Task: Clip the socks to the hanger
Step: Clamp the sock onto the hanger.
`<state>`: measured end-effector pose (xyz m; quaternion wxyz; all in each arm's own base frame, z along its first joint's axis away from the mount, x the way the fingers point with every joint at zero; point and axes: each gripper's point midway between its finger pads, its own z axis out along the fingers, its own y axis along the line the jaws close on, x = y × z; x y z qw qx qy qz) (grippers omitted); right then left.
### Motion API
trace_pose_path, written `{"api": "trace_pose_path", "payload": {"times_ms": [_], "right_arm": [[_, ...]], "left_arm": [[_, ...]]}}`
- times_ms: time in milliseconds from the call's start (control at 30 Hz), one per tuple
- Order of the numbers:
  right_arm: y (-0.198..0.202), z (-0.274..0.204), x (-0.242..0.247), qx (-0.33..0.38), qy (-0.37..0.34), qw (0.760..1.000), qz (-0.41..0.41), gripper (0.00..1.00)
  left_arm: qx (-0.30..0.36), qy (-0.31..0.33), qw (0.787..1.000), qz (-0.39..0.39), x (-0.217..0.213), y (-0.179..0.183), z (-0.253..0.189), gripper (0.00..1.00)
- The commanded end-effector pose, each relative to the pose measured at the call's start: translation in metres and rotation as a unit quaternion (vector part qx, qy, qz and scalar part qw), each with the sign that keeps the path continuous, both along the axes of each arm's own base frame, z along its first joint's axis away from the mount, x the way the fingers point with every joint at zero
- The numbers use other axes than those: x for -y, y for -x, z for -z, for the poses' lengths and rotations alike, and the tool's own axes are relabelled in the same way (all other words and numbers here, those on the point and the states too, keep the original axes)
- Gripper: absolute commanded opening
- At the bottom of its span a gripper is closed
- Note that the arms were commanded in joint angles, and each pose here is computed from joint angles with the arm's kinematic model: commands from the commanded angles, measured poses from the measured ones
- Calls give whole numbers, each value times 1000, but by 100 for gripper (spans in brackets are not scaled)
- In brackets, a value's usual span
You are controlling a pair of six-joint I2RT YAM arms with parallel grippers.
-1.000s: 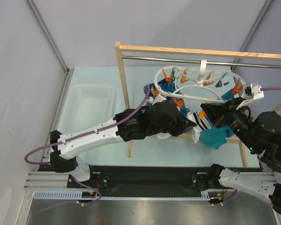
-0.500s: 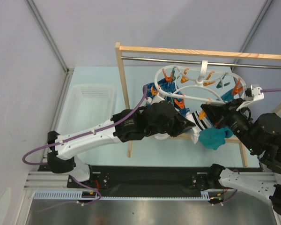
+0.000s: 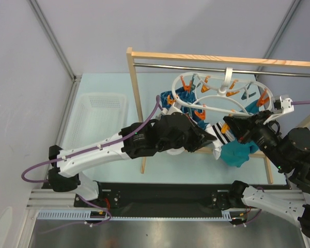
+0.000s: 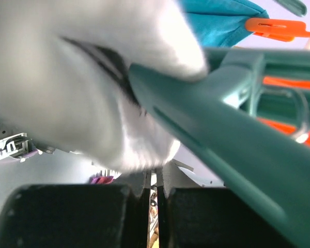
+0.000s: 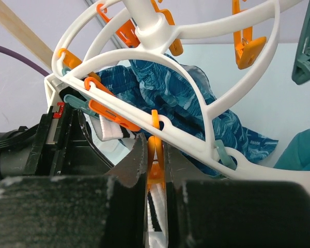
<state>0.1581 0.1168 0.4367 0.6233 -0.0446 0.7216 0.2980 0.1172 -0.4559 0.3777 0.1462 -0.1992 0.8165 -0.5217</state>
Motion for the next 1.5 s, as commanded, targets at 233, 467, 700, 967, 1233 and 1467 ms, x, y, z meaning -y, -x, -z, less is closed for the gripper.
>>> {"api": "trace_pose_path", "payload": {"times_ms": [233,467,700,967,1233,1467], "right_arm": [[14,46,6,-47,74,996,-26,0],[17,41,9,-38,59,997,-26,0],[18,39,9,-31,43,998,-28,0],[16,40,8,-34,36,999,-22,0],[17,38,12,-33,30,999,-15,22],[19,34,10,-33,21,999,-22,39]], "left_arm": [[30,51,998,-3,-16,2,-34,0],[37,73,997,12,-11,7,-41,0],[48,111,992,27,-5,12,-49,0],[50,122,991,36,-1,15,-52,0],[54,123,990,30,-4,14,-52,0],[59,129,989,33,1,13,-54,0]]}}
